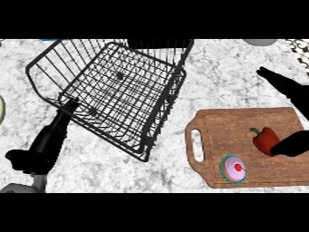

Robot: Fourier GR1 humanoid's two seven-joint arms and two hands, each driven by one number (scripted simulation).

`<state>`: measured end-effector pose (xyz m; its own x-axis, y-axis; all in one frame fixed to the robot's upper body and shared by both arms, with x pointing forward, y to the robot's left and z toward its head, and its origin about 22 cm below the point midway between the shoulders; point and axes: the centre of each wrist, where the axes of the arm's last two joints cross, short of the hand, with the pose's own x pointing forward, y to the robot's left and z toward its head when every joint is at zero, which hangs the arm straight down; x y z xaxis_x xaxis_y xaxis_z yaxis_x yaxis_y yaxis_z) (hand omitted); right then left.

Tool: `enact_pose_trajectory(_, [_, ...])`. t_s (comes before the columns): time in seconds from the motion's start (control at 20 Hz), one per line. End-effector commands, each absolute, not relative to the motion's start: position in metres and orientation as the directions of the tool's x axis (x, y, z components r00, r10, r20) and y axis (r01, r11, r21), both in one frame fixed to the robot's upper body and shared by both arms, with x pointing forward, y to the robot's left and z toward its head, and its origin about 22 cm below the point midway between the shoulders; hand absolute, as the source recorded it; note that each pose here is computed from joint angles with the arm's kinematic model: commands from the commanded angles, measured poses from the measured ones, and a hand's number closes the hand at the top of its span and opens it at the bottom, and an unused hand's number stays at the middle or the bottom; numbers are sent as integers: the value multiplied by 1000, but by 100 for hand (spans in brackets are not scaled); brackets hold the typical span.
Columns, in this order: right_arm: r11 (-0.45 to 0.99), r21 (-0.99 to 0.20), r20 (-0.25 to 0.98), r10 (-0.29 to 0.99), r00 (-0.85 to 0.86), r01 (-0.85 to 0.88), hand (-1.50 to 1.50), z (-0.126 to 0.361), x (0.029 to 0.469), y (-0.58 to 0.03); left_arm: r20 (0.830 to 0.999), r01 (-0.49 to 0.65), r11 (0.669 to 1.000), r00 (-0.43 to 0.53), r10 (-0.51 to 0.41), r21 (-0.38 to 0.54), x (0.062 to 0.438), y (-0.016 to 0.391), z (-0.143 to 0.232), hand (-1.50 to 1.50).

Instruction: Pick the bell pepper from the cutting board and place it in the tiered basket

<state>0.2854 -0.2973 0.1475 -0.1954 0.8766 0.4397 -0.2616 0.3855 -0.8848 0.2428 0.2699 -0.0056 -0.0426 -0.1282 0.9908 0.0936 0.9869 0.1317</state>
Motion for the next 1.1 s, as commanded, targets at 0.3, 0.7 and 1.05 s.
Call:
enact_pose_trajectory(0.3, [-36, -886, 37, 988, -149, -462, -150, 213, 240, -264, 994, 160, 982, 36, -107, 100, 248, 245, -12, 0])
enact_pose_trajectory(0.7, [37, -925, 60, 997, -48, -379, -150, 184, 222, -241, 995, 165, 981, 17, -101, 97, 274, 247, -10, 0])
enact_pose_trajectory(1.05, [-50, -910, -91, 992, 82, -411, -150, 169, 228, -255, 993, 189, 975, 9, -116, 113, 255, 245, -3, 0])
